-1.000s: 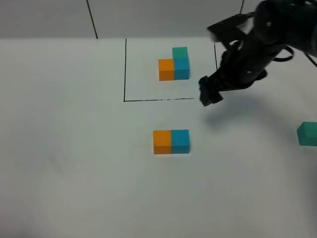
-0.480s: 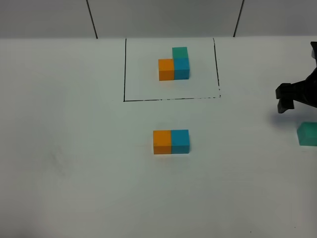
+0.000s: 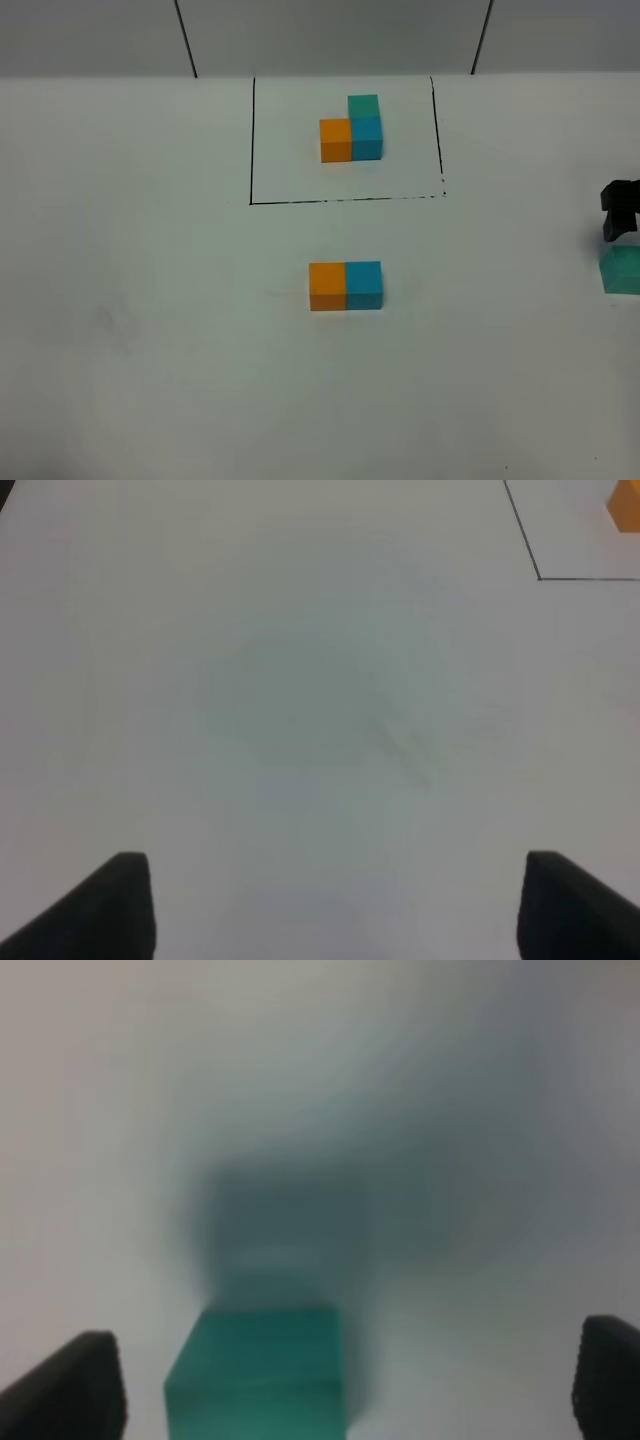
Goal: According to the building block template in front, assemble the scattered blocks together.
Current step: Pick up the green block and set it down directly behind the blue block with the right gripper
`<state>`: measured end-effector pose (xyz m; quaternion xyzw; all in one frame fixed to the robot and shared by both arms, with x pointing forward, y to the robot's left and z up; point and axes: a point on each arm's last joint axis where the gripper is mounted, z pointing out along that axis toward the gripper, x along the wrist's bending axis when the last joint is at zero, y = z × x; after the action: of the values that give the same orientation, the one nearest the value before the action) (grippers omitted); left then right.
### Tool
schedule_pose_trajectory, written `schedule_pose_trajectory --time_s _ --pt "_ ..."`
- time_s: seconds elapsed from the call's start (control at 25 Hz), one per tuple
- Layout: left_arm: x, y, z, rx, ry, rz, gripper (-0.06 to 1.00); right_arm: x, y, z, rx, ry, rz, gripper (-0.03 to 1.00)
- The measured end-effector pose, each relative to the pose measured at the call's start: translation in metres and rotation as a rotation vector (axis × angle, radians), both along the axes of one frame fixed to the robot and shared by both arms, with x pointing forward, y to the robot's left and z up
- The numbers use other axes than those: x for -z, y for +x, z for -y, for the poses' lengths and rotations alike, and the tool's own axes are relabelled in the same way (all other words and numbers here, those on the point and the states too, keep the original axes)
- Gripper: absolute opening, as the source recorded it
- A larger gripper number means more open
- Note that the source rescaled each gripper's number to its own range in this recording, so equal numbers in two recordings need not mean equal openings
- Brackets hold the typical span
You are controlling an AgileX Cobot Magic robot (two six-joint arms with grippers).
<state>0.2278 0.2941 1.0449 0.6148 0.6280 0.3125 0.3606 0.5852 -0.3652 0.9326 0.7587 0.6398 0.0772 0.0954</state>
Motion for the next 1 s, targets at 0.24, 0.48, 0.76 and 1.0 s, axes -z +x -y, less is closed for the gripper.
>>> schedule_pose_trajectory --time_s 0.24,0.48,0.76,1.0 --pt "0.0 0.0 0.0 0.0 0.0 0.0 0.59 0.033 0.002 -0.001 -0.047 0.026 -0.085 0.8" --pt "0.0 0.0 0.0 0.0 0.0 0.0 0.59 0.038 0.002 -0.001 -0.05 0.027 -0.094 0.28" --pt "0.0 0.0 0.0 0.0 0.0 0.0 0.59 0.012 0.005 -0.03 -0.043 0.042 -0.022 0.0" --pt "0.0 0.0 0.0 0.0 0.0 0.0 0.59 -0.019 0.018 -0.124 -0.03 0.125 0.073 0.0"
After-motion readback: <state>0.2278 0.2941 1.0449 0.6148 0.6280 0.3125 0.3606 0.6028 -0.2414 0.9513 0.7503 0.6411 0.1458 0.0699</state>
